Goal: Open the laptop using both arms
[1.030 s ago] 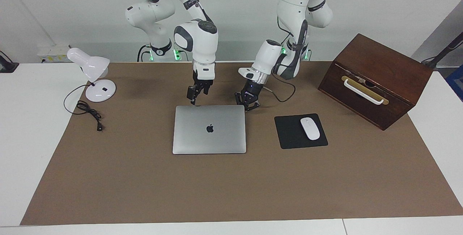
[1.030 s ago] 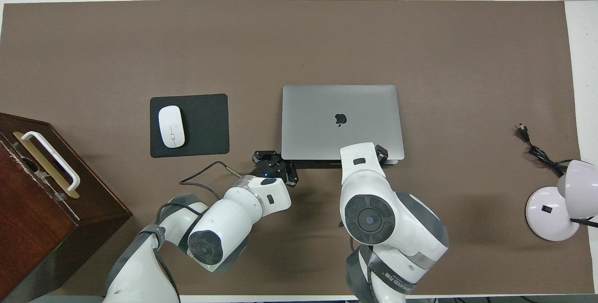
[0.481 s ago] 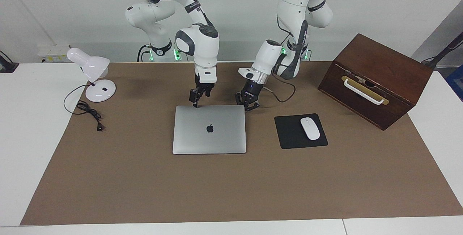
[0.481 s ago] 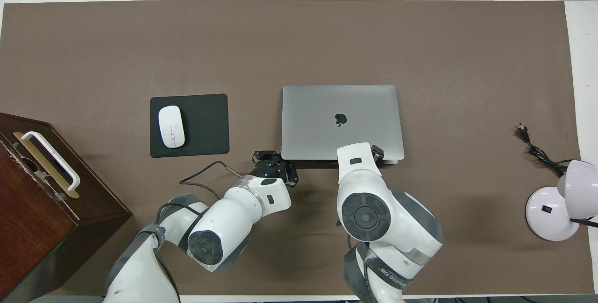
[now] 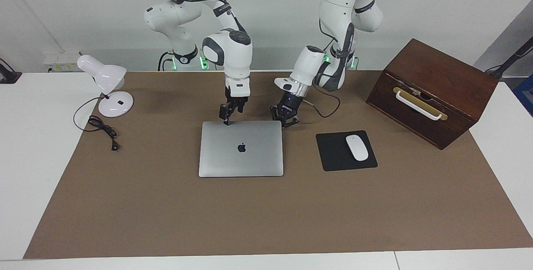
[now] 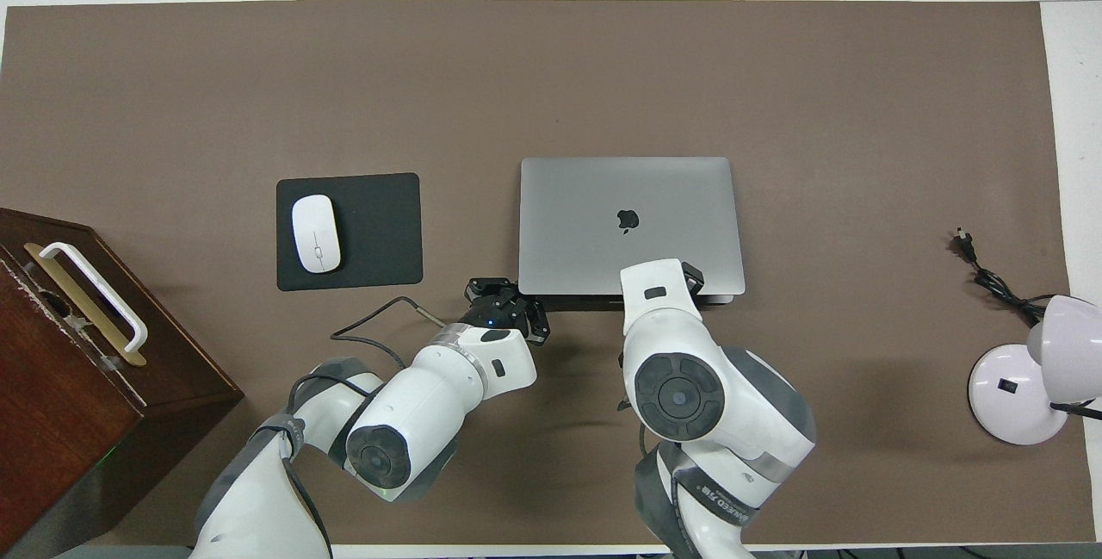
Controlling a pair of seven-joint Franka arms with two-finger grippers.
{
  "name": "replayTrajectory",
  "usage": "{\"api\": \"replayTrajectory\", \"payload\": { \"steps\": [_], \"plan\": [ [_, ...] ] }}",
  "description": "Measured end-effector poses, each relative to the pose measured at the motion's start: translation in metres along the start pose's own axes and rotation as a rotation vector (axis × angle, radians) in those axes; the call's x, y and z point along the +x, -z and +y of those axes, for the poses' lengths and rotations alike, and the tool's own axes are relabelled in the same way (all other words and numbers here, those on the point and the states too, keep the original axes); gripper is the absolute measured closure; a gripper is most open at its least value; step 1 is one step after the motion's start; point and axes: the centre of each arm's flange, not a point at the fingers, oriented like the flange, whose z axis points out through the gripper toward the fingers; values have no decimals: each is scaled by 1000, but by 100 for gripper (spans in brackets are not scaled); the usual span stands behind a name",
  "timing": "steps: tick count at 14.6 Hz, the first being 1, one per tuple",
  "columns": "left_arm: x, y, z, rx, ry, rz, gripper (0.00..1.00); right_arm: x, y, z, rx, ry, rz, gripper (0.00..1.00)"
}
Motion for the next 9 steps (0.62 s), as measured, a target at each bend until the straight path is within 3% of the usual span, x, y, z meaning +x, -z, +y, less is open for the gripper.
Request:
{"api": "replayTrajectory", "payload": {
  "steps": [9],
  "plan": [
    [0, 0, 0, 0, -1, 0, 99, 6, -13, 7, -17, 17, 27, 0]
  ]
}}
